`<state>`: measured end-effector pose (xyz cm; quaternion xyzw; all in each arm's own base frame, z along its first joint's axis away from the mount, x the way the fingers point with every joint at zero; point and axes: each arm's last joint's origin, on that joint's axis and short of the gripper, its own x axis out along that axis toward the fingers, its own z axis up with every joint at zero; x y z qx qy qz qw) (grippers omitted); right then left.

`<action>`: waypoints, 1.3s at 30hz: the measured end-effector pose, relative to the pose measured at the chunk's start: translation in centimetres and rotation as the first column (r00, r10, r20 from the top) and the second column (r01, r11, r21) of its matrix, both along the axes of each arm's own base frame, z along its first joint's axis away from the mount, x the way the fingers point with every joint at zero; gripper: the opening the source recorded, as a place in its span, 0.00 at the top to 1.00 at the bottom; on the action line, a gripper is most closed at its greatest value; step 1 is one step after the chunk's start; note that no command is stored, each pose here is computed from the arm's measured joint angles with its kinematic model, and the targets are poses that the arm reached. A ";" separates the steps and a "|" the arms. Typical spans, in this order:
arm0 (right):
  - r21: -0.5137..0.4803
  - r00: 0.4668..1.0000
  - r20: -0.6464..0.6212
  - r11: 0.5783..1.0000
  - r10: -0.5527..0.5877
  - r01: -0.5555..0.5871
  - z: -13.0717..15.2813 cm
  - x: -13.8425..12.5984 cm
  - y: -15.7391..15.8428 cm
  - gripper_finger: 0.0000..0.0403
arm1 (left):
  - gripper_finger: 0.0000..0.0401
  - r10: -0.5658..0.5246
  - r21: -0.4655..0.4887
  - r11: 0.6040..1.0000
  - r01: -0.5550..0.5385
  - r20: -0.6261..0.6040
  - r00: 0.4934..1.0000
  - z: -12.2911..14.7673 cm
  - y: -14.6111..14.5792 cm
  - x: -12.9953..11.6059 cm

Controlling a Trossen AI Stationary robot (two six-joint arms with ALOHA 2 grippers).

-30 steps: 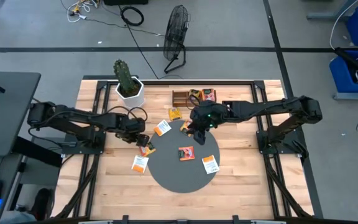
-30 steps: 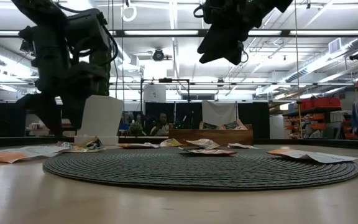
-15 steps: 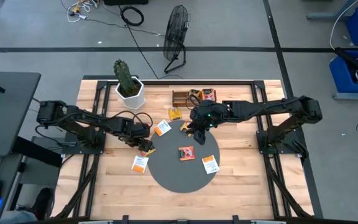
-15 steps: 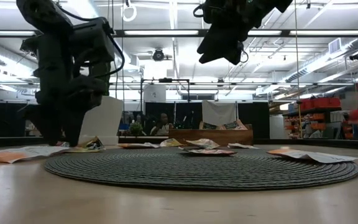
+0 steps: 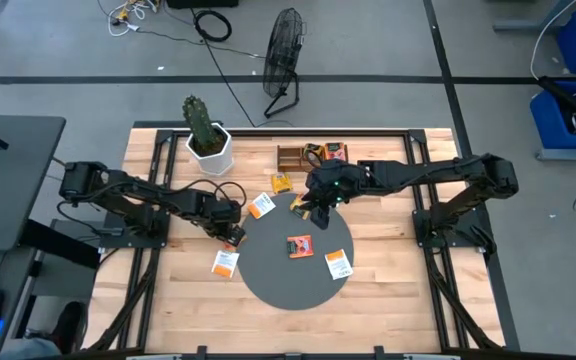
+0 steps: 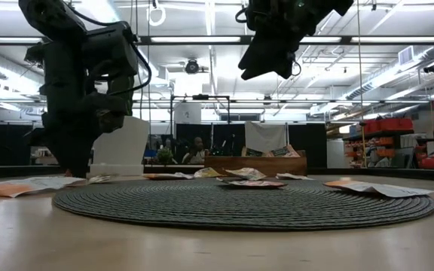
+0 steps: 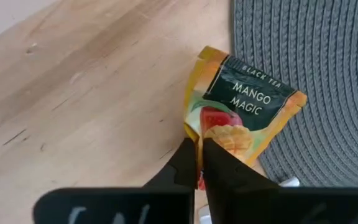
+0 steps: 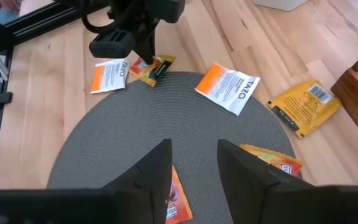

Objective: Pick & Place Tea
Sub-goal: Put the orange tea bag into the middle section of the wooden organizer

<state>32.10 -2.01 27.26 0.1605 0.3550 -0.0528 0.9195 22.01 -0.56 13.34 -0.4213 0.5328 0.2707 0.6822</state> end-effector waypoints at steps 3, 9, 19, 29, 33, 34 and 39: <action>0.000 1.000 0.002 1.000 -0.003 0.003 0.0 0.0 -0.1 0.67 | 0.95 0.003 0.008 1.000 -0.003 0.009 1.000 0.6 0.0 -0.1; 0.043 0.999 0.033 0.999 0.001 -0.002 0.8 -0.5 -0.8 0.67 | 0.98 -0.003 0.104 0.995 -0.014 0.164 0.986 4.5 0.3 0.7; 0.204 0.984 0.174 0.979 -0.041 0.005 6.9 -0.6 -4.9 0.67 | 0.97 -0.138 0.425 0.902 -0.083 0.464 0.875 12.6 1.1 4.0; 0.315 0.993 -0.014 0.942 -0.117 0.116 8.3 1.9 -8.4 0.66 | 0.97 -0.186 0.545 0.828 -0.128 0.483 0.856 15.9 3.1 5.1; 0.334 0.991 -0.029 0.933 -0.129 0.131 7.9 3.4 -8.8 0.64 | 0.97 -0.196 0.565 0.816 -0.122 0.469 0.861 15.9 3.5 5.1; 0.336 0.991 -0.031 0.933 -0.128 0.131 7.7 3.7 -8.9 0.63 | 0.97 -0.197 0.567 0.815 -0.121 0.468 0.861 15.9 3.6 5.1; 0.365 0.994 0.008 0.926 -0.109 0.099 7.5 5.0 -9.1 0.56 | 0.97 -0.211 0.578 0.808 -0.113 0.464 0.861 16.0 3.6 5.1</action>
